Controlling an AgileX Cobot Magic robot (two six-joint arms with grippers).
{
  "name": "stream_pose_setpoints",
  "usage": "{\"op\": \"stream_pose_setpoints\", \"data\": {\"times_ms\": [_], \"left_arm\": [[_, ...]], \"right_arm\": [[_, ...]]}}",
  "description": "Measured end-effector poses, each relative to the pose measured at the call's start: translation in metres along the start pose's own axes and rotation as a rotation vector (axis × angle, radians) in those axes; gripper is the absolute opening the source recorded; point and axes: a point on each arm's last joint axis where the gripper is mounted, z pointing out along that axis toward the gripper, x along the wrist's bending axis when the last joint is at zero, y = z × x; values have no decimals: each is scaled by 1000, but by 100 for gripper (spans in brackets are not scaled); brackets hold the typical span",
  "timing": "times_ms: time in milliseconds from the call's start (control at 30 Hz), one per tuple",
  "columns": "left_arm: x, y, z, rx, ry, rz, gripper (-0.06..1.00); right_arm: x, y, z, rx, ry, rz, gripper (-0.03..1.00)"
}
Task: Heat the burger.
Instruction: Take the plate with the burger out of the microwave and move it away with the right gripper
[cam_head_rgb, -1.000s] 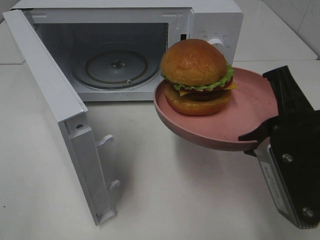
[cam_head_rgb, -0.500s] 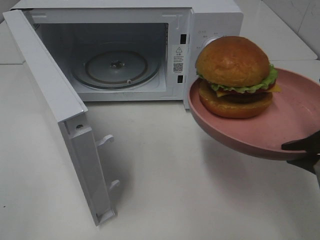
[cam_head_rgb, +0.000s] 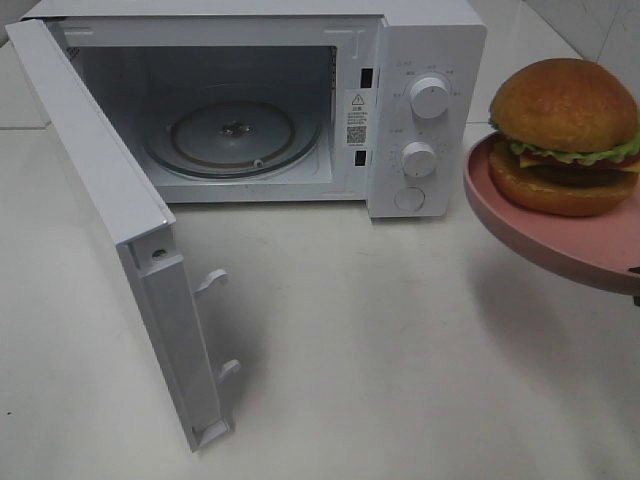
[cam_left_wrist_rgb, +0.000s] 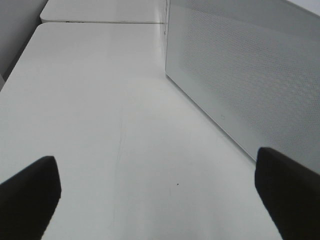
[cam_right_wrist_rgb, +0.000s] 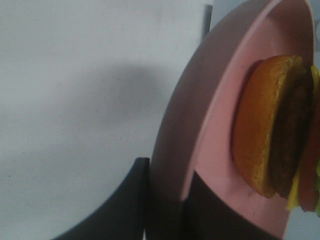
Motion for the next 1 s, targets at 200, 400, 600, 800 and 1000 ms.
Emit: {"op": "stream_pose_setpoints", "data": {"times_ms": [200, 400, 600, 800, 1000], "left_arm": [[0, 0, 0, 0, 0, 0, 98], [0, 0, 0, 0, 0, 0, 98], [0, 0, 0, 0, 0, 0, 98], [0, 0, 0, 0, 0, 0, 98], [0, 0, 0, 0, 0, 0, 98]], "right_arm": [[0, -11, -1, 124, -5, 129, 16], [0, -22, -2, 238, -26, 248, 16], [1, -30, -2, 347, -51, 378, 16], [2, -32, 11, 528, -37, 532, 16], [-3, -26, 24, 616, -58, 676, 16]]}}
